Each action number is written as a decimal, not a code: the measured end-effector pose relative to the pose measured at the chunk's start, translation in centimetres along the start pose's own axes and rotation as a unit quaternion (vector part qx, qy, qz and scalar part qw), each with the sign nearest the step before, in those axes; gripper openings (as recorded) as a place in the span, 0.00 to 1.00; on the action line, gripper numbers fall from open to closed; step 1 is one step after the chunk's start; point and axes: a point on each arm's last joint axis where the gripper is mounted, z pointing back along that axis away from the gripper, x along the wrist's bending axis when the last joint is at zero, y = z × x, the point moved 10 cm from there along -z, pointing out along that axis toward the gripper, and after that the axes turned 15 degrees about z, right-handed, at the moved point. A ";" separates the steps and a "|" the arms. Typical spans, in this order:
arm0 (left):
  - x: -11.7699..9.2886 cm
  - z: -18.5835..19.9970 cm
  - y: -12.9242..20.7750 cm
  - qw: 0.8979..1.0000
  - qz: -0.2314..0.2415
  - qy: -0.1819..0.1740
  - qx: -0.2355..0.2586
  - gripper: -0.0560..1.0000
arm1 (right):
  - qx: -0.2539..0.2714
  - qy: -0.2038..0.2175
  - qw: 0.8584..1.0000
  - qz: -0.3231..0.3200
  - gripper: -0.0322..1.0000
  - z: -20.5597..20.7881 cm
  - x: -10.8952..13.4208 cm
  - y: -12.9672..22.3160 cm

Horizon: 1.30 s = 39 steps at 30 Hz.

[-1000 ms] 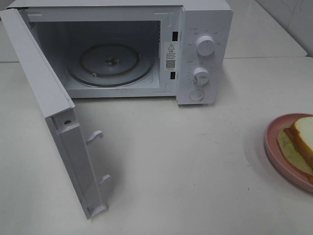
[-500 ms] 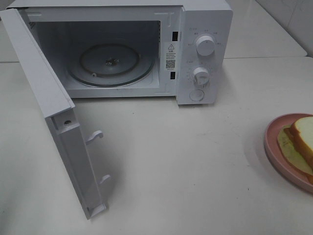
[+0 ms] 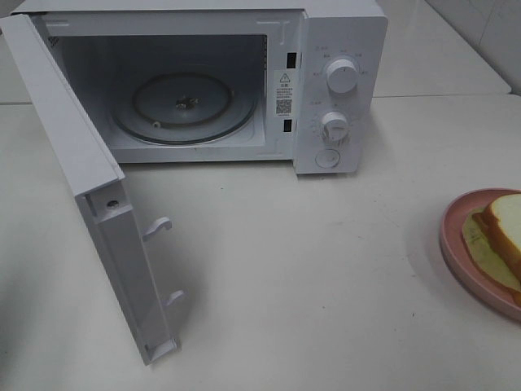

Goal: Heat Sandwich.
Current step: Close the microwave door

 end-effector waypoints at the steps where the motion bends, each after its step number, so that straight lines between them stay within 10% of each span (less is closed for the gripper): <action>1: 0.2 -1.0 0.4 1.000 0.000 -0.002 -0.002 0.05 | 0.000 0.000 1.000 0.000 0.77 0.0 0.0 0.0; 16: -0.3 -6.9 -0.4 0.992 -0.071 0.029 -0.097 0.05 | 0.000 0.000 1.000 0.000 0.77 0.0 0.0 0.0; 30: -0.7 -12.0 2.5 0.995 -0.071 0.050 -0.057 0.05 | 0.000 0.000 1.000 0.000 0.77 0.0 0.0 0.0; 39: -5.5 -14.7 4.7 0.986 -0.101 0.129 -0.032 0.05 | 0.000 0.000 1.000 0.000 0.77 0.0 0.0 0.0</action>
